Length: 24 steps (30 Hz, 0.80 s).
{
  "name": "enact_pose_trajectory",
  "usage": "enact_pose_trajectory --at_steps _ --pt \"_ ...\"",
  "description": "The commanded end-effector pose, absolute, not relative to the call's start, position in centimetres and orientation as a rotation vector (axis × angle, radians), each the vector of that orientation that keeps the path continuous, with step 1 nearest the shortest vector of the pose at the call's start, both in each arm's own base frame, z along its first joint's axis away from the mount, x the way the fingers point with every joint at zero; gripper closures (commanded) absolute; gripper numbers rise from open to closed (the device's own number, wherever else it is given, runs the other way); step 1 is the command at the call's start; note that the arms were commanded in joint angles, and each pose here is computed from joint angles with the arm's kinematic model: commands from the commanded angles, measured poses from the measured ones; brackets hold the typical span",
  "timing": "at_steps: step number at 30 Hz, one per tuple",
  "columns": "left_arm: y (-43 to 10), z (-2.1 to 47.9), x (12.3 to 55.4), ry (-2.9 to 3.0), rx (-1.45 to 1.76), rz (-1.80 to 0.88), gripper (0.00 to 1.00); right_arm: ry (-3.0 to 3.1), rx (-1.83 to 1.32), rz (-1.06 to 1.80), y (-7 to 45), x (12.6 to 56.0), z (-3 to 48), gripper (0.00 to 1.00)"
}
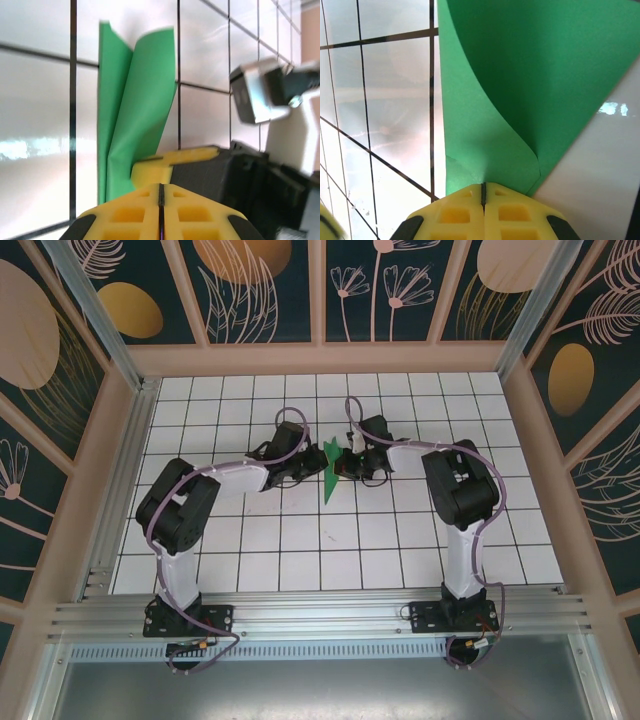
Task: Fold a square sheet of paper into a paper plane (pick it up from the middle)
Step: Fold the wing for the fifth time at the center of the table.
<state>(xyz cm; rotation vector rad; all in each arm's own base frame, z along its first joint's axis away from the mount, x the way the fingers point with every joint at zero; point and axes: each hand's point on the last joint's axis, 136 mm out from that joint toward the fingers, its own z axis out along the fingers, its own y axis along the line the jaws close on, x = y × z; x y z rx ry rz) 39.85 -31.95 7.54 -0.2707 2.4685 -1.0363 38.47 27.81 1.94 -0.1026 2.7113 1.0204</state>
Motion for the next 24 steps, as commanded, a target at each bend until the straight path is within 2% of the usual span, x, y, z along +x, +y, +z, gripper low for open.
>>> enact_pose_trajectory --at_steps 1,11,24 --pt "-32.4 8.9 41.4 2.403 -0.268 -1.072 0.89 2.867 -0.189 0.977 27.2 34.5 -1.4 1.0" --pt "-33.0 6.9 40.5 2.43 -0.272 -1.163 0.89 2.852 -0.352 1.089 28.4 31.1 -0.7 1.0" --pt "-32.5 2.8 40.1 2.586 -0.324 -1.045 0.85 2.894 -0.313 1.02 27.7 31.1 -1.6 1.0"
